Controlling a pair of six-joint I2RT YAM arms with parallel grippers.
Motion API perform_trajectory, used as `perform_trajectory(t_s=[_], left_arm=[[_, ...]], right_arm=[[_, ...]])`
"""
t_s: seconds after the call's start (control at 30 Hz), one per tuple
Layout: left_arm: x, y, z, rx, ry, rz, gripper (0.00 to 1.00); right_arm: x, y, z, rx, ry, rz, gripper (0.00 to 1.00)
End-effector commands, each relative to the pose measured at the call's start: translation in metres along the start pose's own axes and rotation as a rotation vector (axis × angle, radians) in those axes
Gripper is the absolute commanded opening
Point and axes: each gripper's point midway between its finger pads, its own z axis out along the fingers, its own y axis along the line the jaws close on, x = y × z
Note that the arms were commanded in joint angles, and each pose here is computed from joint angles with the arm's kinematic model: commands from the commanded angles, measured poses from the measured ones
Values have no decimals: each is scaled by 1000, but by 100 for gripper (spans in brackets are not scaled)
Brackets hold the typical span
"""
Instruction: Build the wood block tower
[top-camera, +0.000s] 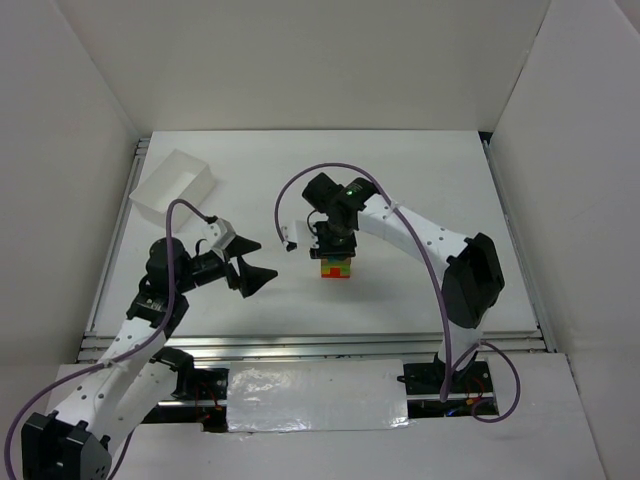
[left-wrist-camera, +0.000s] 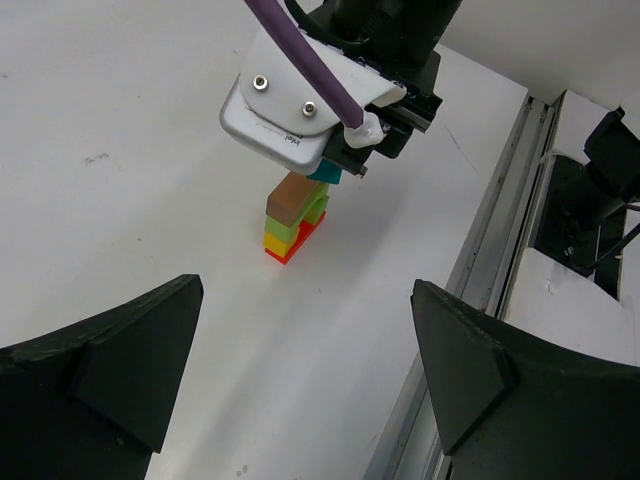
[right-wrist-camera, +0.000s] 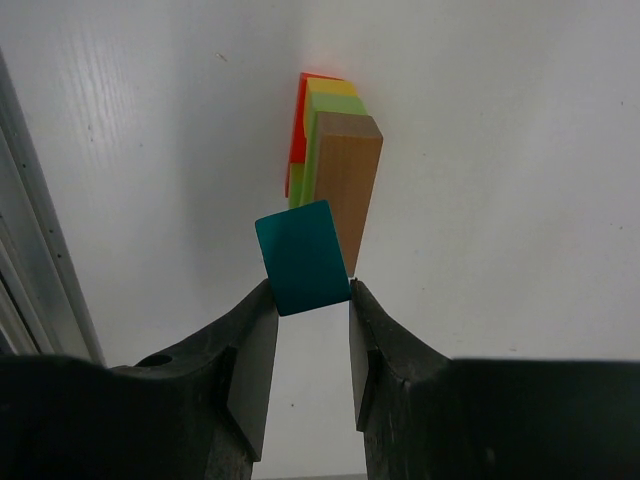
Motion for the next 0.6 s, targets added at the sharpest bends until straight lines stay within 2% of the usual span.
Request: perform_trajectory(t_s=[0.0,0.23,0.57], left_arm=[[-16,-3,3,31,-40,72,99],[-14,3,5,11,-27,70,99],[-14,4,5,3,-21,67,99]], right_arm=[[1,9,8,-54,4,0,31],[2,-11,15,28,30,121,32],[7,-23,17,106,80,158,32]])
